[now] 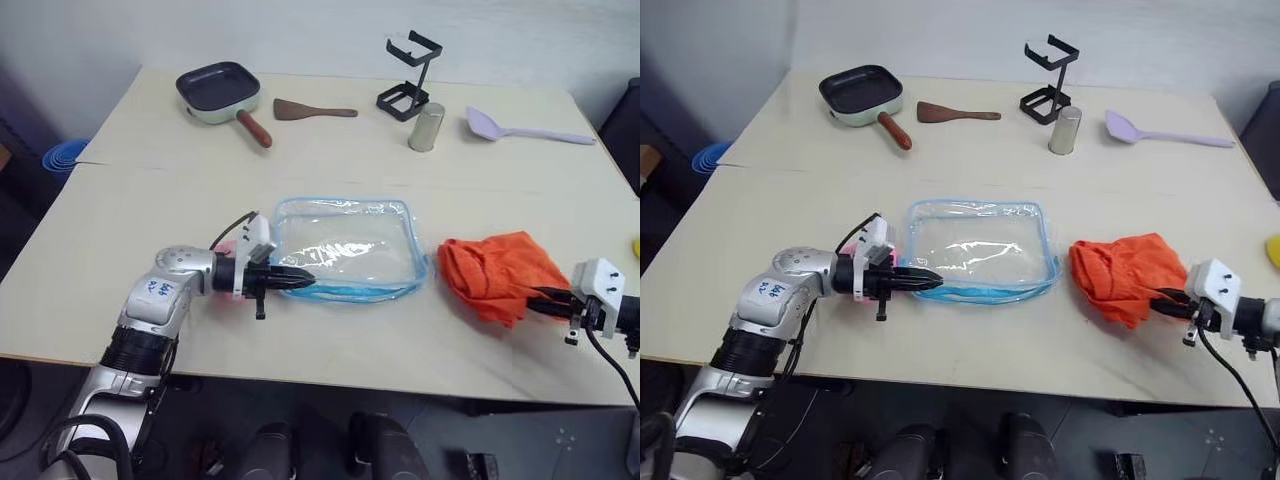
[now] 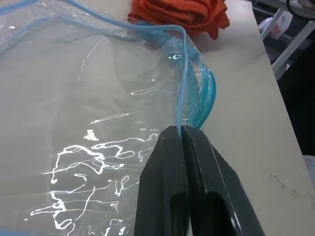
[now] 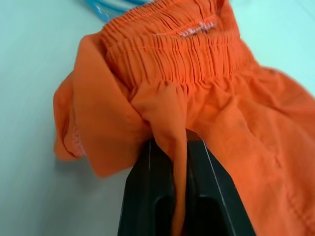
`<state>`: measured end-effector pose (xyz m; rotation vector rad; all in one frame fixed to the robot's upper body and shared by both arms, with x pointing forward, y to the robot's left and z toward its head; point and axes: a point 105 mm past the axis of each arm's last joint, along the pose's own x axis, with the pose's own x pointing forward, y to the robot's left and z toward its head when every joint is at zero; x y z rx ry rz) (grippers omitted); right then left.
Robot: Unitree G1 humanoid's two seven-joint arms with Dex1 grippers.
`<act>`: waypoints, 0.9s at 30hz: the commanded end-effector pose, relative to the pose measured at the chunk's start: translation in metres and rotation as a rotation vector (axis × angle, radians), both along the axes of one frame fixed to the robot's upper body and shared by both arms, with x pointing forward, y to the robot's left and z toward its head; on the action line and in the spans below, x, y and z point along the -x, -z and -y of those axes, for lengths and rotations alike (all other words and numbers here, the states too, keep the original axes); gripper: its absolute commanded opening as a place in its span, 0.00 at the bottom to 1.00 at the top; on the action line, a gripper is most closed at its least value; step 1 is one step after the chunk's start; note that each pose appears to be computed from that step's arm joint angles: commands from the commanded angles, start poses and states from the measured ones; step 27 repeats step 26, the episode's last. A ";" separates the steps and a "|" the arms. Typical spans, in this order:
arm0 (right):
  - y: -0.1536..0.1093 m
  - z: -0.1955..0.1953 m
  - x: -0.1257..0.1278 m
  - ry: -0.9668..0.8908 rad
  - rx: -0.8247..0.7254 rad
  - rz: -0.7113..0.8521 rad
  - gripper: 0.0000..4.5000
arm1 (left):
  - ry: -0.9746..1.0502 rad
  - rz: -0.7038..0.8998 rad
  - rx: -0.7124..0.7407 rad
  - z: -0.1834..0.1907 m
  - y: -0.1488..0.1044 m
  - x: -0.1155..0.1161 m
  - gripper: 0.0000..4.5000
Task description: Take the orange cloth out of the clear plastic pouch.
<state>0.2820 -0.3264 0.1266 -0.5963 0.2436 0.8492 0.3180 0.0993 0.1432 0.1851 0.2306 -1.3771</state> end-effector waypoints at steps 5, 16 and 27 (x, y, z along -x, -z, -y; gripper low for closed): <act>-0.015 0.021 0.021 0.001 0.033 0.047 0.53 | 0.106 0.054 -0.005 -0.014 -0.015 0.024 0.33; -0.034 -0.089 0.076 -0.262 -0.285 -0.041 1.00 | -0.071 0.273 0.018 -0.086 -0.052 0.067 0.67; 0.026 -0.103 0.063 -0.295 -0.209 0.078 1.00 | -0.347 0.258 -0.157 -0.143 0.013 0.106 0.67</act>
